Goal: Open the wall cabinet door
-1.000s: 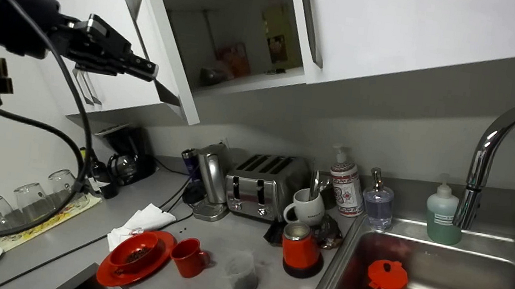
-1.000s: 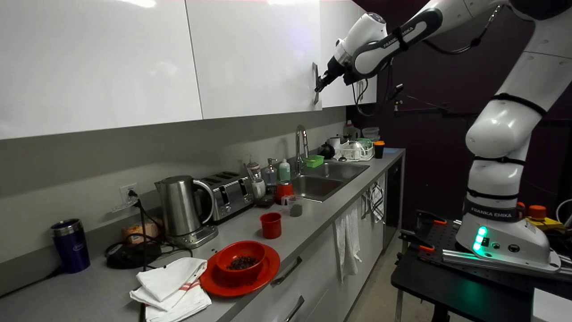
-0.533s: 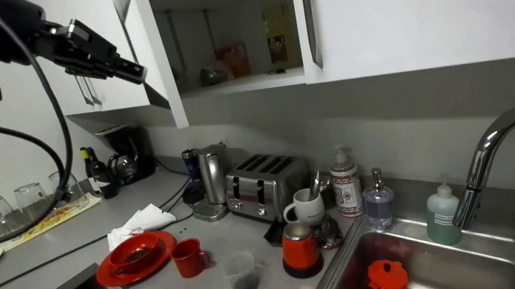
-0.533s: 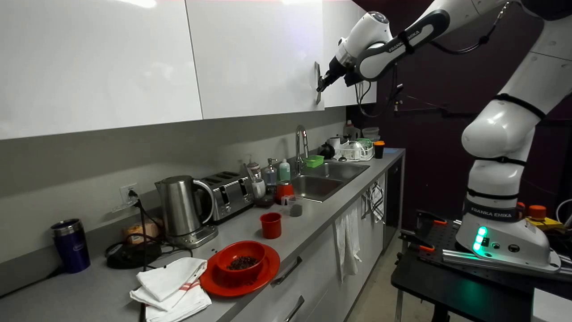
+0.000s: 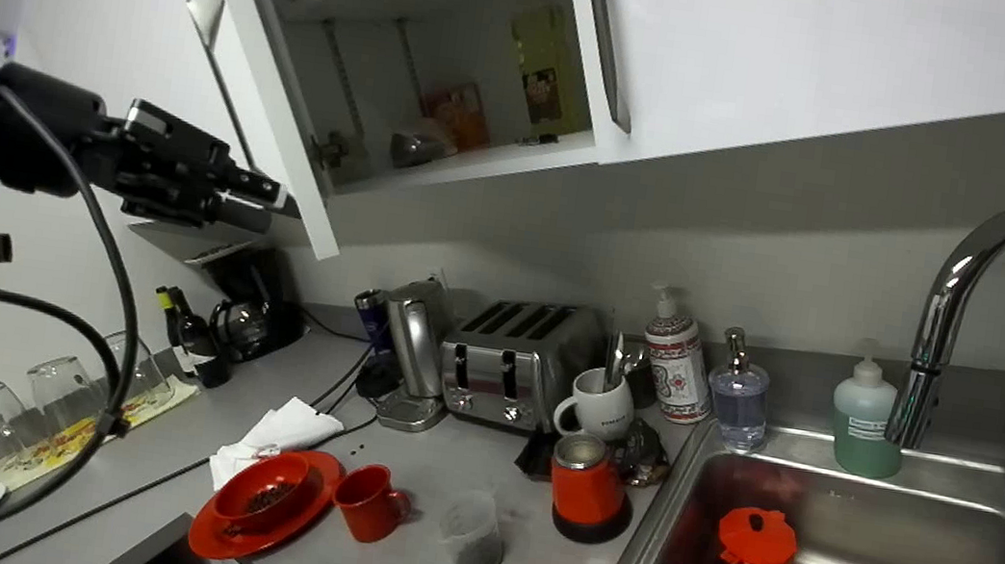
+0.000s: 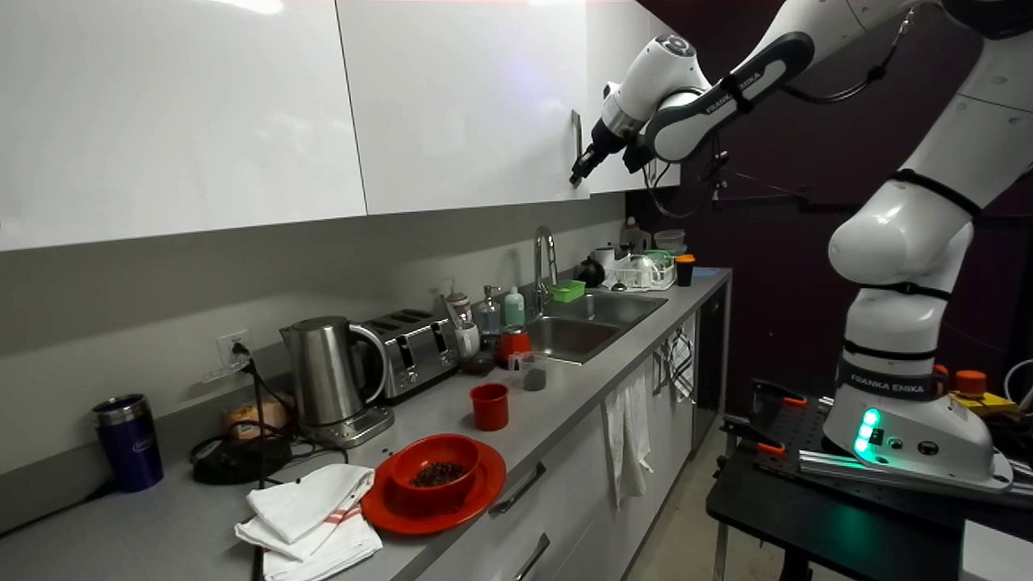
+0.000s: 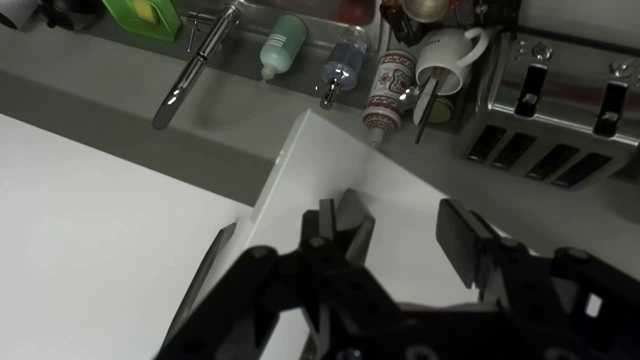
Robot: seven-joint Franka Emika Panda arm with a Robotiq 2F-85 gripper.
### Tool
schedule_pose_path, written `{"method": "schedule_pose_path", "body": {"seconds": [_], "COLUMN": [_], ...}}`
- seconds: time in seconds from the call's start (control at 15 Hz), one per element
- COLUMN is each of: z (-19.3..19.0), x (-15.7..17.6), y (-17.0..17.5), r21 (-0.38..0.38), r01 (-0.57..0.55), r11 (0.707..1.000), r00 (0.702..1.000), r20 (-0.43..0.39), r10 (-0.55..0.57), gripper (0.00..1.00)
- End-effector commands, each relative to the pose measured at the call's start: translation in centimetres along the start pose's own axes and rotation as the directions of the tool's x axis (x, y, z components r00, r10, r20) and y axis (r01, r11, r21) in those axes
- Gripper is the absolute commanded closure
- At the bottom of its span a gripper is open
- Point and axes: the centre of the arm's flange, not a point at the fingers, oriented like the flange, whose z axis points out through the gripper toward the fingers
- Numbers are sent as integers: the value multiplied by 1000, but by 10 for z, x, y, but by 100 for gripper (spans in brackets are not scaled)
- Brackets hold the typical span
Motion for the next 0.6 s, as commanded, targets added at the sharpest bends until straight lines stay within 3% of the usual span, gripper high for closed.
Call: {"method": "schedule_pose_path", "body": {"seconds": [0.0,0.13,0.27,0.53], "z": [23,27,33,43], "x": [-17,-24,-30,-41], "y": [-57,-67,-88,-123], "r21": [65,77,126,233], "r01": [163,233,312,479], "r11": [984,969,942,846], "r00": [984,967,941,855], "r20": [54,84,98,94], "r10": [-167,-239,-325,-510], "gripper": [13,1,0,0]}}
